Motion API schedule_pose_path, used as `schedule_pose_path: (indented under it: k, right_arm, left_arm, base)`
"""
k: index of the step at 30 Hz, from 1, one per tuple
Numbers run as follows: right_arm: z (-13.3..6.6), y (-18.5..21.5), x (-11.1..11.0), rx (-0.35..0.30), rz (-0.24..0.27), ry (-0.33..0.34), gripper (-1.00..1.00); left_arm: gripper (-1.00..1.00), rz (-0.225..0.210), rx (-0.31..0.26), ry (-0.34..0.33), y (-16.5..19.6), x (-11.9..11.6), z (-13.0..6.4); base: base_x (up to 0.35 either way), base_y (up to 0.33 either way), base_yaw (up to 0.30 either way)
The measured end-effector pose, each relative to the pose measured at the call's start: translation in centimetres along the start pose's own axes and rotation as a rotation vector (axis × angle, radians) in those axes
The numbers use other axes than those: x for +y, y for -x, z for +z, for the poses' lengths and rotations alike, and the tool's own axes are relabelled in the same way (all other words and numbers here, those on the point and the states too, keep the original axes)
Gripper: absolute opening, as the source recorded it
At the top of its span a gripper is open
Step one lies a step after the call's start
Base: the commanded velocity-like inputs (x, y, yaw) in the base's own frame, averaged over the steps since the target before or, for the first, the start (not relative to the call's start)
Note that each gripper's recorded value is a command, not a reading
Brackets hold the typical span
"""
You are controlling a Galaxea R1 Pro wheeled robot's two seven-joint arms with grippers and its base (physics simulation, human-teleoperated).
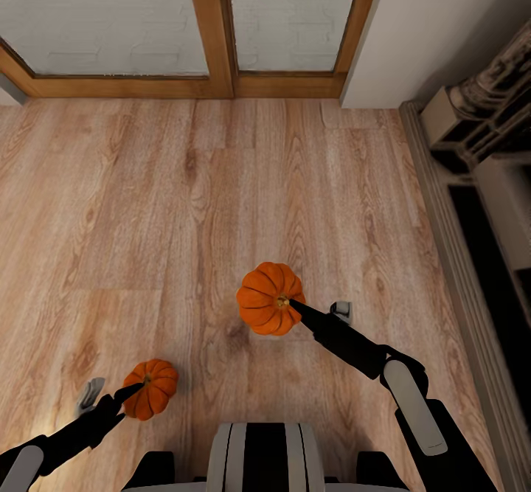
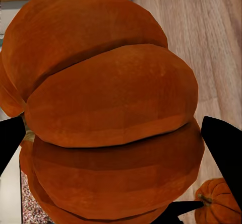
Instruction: Place each of the two pumpkins and all three candles from the living room inside a cabinet in the living room (use any cabinet), then make sure every cabinet is closed, and position the cauldron so it is next to a table in the living room.
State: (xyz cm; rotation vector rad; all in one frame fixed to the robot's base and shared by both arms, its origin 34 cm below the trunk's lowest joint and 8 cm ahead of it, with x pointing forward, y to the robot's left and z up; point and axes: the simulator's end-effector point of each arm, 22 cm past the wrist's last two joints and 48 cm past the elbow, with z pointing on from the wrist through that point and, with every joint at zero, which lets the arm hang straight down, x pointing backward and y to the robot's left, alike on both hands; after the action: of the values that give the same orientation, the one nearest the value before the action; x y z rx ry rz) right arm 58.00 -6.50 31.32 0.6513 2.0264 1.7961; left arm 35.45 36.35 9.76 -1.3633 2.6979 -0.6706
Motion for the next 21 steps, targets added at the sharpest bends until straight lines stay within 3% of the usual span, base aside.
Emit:
schedule_pose_path:
  k: [2,3,21]
  right_arm:
    - [0.0,0.0,0.0,0.0,-0.001,0.0,-1.0]
    - [0.0,0.0,-0.01,0.0,-0.001,0.0,-1.0]
    - [0.02,-0.04,0.0,0.001,-0.001,0.0,-1.0]
  left_arm:
    - [1.0,-0.002,0.0,-0.001,0.0,-0.04,0.0]
    - [-1.0,-0.001,-0.001,-0.001,0.02,-0.03,0.0]
    - [-1.0,0.001,-0.01,0.01,0.34,0.36,-0.18]
  base:
    - [0.019,-0.016,0.0]
    - [0.008,-0.007,0.0]
    - [0.001,-0.001,0.0]
